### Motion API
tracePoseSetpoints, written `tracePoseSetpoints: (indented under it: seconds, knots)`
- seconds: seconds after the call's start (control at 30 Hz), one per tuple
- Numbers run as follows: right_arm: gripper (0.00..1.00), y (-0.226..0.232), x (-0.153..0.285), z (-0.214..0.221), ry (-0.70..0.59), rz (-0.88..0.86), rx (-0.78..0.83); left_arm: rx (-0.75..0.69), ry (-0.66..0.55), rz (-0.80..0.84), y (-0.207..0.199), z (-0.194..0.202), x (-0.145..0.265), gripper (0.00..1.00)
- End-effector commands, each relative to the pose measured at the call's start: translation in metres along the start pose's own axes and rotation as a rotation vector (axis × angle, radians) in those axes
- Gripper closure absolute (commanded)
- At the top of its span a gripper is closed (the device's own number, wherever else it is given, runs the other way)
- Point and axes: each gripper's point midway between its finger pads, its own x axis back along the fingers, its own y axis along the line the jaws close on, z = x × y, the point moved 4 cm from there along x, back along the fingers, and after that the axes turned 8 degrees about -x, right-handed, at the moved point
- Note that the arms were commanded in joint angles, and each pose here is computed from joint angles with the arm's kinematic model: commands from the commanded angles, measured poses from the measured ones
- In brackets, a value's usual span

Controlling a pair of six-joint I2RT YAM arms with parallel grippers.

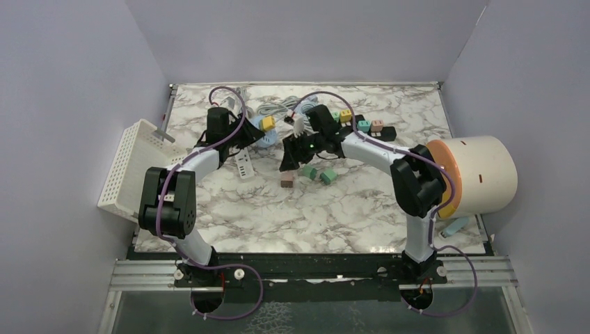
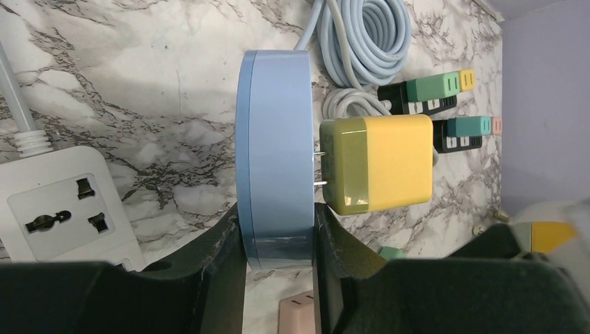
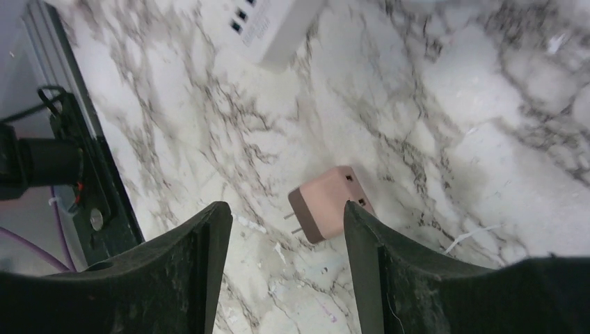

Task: Pull the plug off the socket

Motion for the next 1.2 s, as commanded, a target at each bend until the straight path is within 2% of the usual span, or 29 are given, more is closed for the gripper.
tracePoseSetpoints:
  seconds: [0.0, 0.13, 0.4, 0.97, 1.07, 1.17]
  knots:
    - [0.35, 0.028, 0.031, -0.065, -0.325, -0.020, 0.038, -0.048, -0.120, 0.047, -0.019, -0.032, 0.018, 1.00]
    - [0.35, 0.034, 0.033, -0.091, -0.427, -0.095, -0.049, -0.049, -0.147, 0.042, -0.018, -0.031, 0.023, 1.00]
    - [0.35, 0.025, 0.018, -0.121, -0.491, -0.085, -0.185, -0.044, -0.172, 0.050, -0.020, -0.028, 0.030, 1.00]
    - [0.36, 0.010, -0.010, -0.138, -0.479, -0.105, -0.249, -0.055, -0.169, 0.077, -0.026, -0.023, 0.031, 1.00]
    - [0.44, 0.009, -0.013, -0.141, -0.478, -0.113, -0.247, -0.058, -0.166, 0.079, -0.027, -0.021, 0.030, 1.00]
    - [0.65, 0.009, -0.017, -0.144, -0.472, -0.125, -0.245, -0.063, -0.167, 0.076, -0.027, -0.021, 0.030, 1.00]
